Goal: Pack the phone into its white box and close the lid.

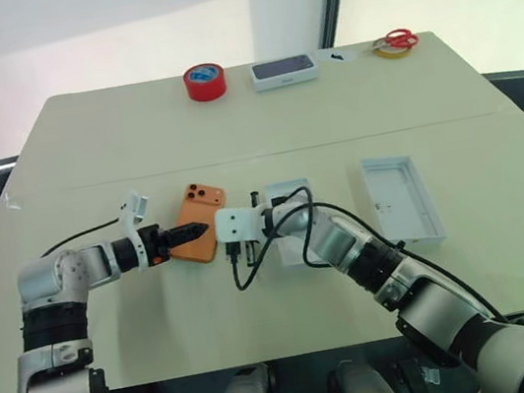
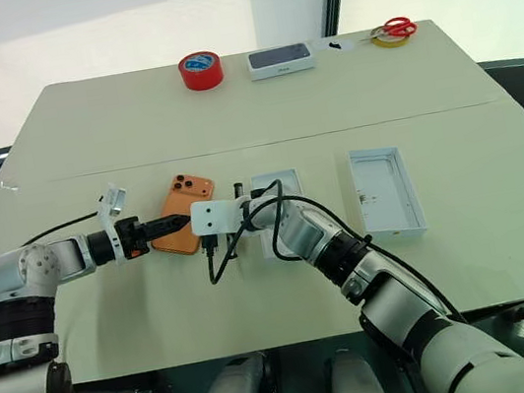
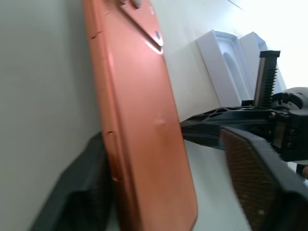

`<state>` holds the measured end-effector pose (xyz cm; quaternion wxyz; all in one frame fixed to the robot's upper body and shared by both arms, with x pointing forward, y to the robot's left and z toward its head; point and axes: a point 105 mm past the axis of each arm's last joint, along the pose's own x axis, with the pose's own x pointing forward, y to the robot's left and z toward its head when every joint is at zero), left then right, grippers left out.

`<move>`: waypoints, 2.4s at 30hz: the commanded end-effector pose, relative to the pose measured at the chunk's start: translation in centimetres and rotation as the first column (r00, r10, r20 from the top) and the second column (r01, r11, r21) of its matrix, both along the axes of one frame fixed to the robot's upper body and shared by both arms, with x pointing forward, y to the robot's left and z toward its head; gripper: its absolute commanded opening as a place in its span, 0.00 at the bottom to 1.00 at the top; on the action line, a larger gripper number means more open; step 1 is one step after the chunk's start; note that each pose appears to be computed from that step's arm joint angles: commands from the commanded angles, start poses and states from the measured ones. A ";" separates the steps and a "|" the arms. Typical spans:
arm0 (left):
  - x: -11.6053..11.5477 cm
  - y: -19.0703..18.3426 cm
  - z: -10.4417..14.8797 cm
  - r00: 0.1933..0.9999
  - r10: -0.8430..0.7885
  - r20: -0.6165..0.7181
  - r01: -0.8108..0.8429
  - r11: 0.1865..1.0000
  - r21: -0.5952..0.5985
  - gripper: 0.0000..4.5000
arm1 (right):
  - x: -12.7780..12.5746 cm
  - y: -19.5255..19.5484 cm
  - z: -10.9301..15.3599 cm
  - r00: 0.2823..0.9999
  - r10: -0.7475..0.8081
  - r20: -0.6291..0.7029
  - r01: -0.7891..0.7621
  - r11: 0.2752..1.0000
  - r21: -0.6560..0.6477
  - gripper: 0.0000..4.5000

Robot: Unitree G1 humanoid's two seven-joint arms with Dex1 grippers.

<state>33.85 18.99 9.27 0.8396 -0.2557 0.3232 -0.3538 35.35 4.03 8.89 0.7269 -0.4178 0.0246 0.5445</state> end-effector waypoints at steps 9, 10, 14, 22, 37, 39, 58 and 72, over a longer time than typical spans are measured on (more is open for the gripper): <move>-1.6 -0.3 -3.4 0.985 -0.007 -0.171 0.001 0.999 -0.034 0.31 | 0.3 -0.1 0.8 1.000 -0.002 0.026 0.002 1.000 0.010 0.00; -1.6 -0.3 -3.4 0.985 -0.005 -0.175 -0.001 0.999 -0.039 0.24 | 0.3 -0.1 0.8 1.000 -0.003 0.026 0.003 1.000 0.010 0.00; -1.6 -0.4 -3.4 0.982 0.000 -0.189 -0.013 0.997 -0.070 0.01 | 0.2 -0.1 1.1 1.000 0.001 0.029 -0.001 1.000 0.019 0.00; -1.8 -0.5 -0.3 0.990 -0.015 -0.139 -0.031 0.947 -0.320 0.01 | -1.0 -0.5 4.5 0.993 0.053 -0.108 -0.024 0.968 0.251 0.00; -3.4 -1.8 3.0 0.993 0.108 0.039 -0.077 0.876 -0.475 0.00 | -8.1 -12.4 5.1 0.956 0.236 -0.171 -0.208 0.964 0.166 0.74; -3.4 -2.2 3.3 0.992 0.114 0.055 -0.074 0.877 -0.474 0.00 | -8.5 -13.0 4.5 0.955 0.231 -0.188 -0.206 0.968 0.143 0.74; -2.8 -3.6 3.3 0.988 0.121 0.093 -0.073 0.908 -0.412 0.00 | -7.1 -13.5 1.3 0.980 0.119 -0.159 -0.108 0.991 0.076 0.43; -2.9 -3.8 3.4 0.990 0.122 0.075 -0.078 0.900 -0.429 0.00 | -7.3 -13.4 0.4 0.974 0.115 -0.197 -0.105 0.993 0.057 0.13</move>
